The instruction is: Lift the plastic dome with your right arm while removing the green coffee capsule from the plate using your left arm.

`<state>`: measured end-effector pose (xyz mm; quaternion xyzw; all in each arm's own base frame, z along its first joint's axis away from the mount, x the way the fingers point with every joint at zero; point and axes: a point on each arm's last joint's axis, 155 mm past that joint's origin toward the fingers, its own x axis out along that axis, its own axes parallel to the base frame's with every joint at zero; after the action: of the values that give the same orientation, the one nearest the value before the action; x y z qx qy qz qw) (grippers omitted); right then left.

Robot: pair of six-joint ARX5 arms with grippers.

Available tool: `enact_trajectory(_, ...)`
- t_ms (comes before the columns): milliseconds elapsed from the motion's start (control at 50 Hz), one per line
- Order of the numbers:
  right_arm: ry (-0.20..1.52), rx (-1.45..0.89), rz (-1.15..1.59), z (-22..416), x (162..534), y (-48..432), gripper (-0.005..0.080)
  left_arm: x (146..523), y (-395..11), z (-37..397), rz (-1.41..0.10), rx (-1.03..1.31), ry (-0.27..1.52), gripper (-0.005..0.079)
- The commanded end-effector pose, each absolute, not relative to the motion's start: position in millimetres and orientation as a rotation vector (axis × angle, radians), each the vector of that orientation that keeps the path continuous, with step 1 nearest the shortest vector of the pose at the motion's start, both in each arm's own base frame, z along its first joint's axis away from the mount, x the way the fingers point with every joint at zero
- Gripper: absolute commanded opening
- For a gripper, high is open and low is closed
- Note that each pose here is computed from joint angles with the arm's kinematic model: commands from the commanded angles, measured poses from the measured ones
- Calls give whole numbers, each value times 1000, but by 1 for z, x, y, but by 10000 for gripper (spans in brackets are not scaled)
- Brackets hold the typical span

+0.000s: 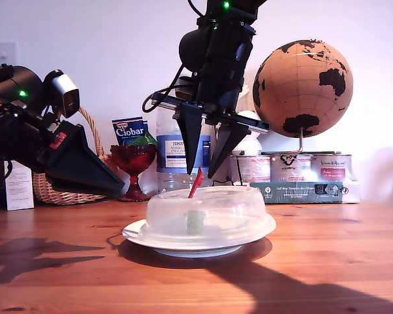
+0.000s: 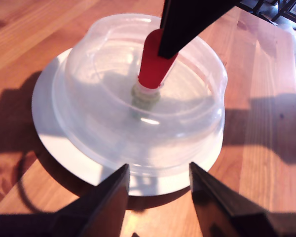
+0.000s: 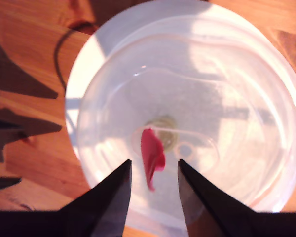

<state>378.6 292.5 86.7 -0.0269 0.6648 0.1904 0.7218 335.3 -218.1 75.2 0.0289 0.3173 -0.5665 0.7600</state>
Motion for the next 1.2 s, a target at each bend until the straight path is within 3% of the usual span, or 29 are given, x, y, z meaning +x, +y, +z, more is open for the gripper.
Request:
enact_trajectory(0, 1506, -71, 412, 68, 376, 296, 262, 334, -219, 76, -1241, 70, 682, 342)
enact_trajectory(460, 1502, -43, 425, 67, 377, 303, 202, 335, -219, 76, -1240, 70, 682, 341)
enact_trajectory(840, 1526, -24, 449, 63, 372, 308, 62, 334, -219, 76, -1240, 70, 682, 339)
enact_trajectory(940, 1531, -26, 447, 63, 371, 307, -17, 334, -219, 76, -1240, 70, 682, 339)
enact_trajectory(1180, 1539, -36, 437, 62, 370, 304, -13, 334, -219, 76, -1240, 70, 682, 339)
